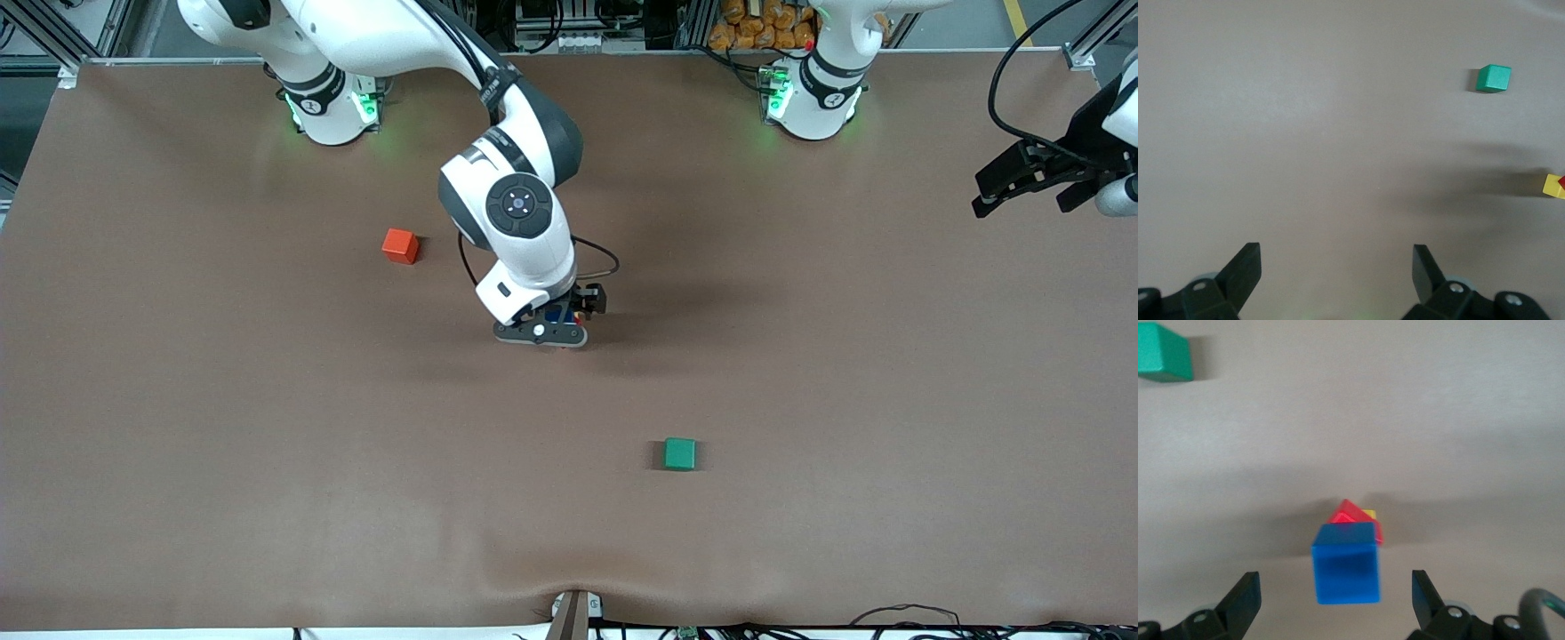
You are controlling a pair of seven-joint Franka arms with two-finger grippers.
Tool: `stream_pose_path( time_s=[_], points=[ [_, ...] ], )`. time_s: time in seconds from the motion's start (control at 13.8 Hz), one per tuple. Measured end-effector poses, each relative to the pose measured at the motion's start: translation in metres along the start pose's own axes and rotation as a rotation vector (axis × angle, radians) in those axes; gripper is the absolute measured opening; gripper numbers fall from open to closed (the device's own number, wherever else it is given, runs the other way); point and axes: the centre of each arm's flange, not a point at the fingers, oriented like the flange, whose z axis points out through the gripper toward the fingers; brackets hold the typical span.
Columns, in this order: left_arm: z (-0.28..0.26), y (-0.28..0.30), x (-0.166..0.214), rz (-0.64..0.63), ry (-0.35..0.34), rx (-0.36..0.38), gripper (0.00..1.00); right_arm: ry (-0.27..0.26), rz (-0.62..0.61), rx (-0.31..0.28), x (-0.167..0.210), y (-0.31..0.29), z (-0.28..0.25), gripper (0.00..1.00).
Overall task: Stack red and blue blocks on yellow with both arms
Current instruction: 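Open the right gripper and withdraw it from the stack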
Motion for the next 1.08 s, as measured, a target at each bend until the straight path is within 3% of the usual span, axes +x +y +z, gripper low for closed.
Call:
stream_pose_path(
  time_s=[0.14,0.51,0.8,1.08],
  points=[
    [0.000,0.000,0.000,0.000,0.000,0.000,1.00,-0.028,0.036,-0.026,0.018,0.022,-0.035,1.00],
    [0.001,0.000,0.001,0.000,-0.003,0.000,1.00,-0.041,0.155,-0.024,0.064,0.100,-0.103,1.00],
    [0.002,0.001,0.001,0.001,-0.004,0.000,1.00,-0.030,0.240,-0.009,0.088,0.168,-0.155,1.00],
    [0.002,0.001,0.001,0.001,-0.004,0.000,1.00,-0.016,0.235,-0.029,0.102,0.229,-0.191,1.00]
  ],
)
